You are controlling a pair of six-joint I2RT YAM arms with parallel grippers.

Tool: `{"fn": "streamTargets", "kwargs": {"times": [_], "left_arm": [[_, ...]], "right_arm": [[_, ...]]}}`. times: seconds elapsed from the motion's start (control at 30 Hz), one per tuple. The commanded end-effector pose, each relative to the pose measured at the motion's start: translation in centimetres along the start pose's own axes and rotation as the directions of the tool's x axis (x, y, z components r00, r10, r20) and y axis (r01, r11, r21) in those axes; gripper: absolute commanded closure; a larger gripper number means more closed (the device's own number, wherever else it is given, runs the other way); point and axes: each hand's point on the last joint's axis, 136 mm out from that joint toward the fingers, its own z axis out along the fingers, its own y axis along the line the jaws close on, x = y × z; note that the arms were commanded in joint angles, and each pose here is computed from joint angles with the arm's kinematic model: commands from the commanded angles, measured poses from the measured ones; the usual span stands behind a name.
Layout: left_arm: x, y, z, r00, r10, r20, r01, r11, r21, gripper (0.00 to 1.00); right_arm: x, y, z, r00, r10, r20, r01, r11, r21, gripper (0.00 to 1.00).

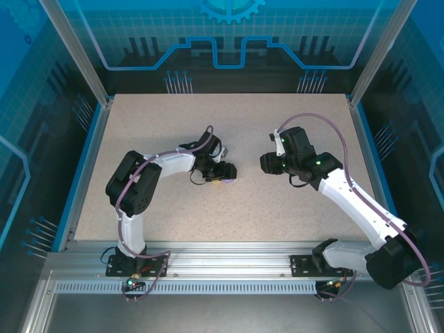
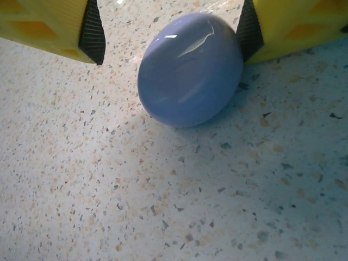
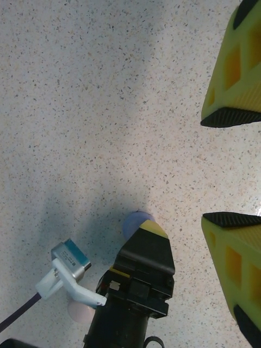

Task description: Insert the wireless bluetooth earbuds into the charging case

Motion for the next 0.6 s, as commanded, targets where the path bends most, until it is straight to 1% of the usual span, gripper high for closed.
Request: {"fn": "streamTargets", "kwargs": {"times": [0.0,0.13,0.23,0.37,0.57], "left_arm": [[0.1,1.9,-1.5,0.999,0.022,0.030,-0.019,0.994,-0.108,0.28],[-0.6,1.5,-4.1,0.991,0.083,0.108,-0.067,0.987,-0.145,0.25],[-1.4,1.4,-6.9,0.973,0.139,0.187,-0.102,0.976,-0.193,0.24],[-2.4,1.9,-10.7,0.932,0.214,0.292,-0.134,0.953,-0.272,0.22],[-3.5,4.2,-15.5,0.866,0.266,0.424,-0.108,0.927,-0.360,0.20]], "right_arm": [[0.2,-1.1,-0.1,1.000,0.019,0.008,-0.019,0.999,0.031,0.51],[0.4,-2.8,0.5,1.000,0.009,0.029,-0.012,0.995,0.099,0.49],[0.3,-4.7,0.7,0.998,0.008,0.069,-0.020,0.986,0.168,0.48],[0.4,-7.9,1.1,0.991,0.015,0.132,-0.050,0.962,0.270,0.47],[0.9,-12.4,2.2,0.983,0.016,0.181,-0.085,0.920,0.383,0.45]]}}
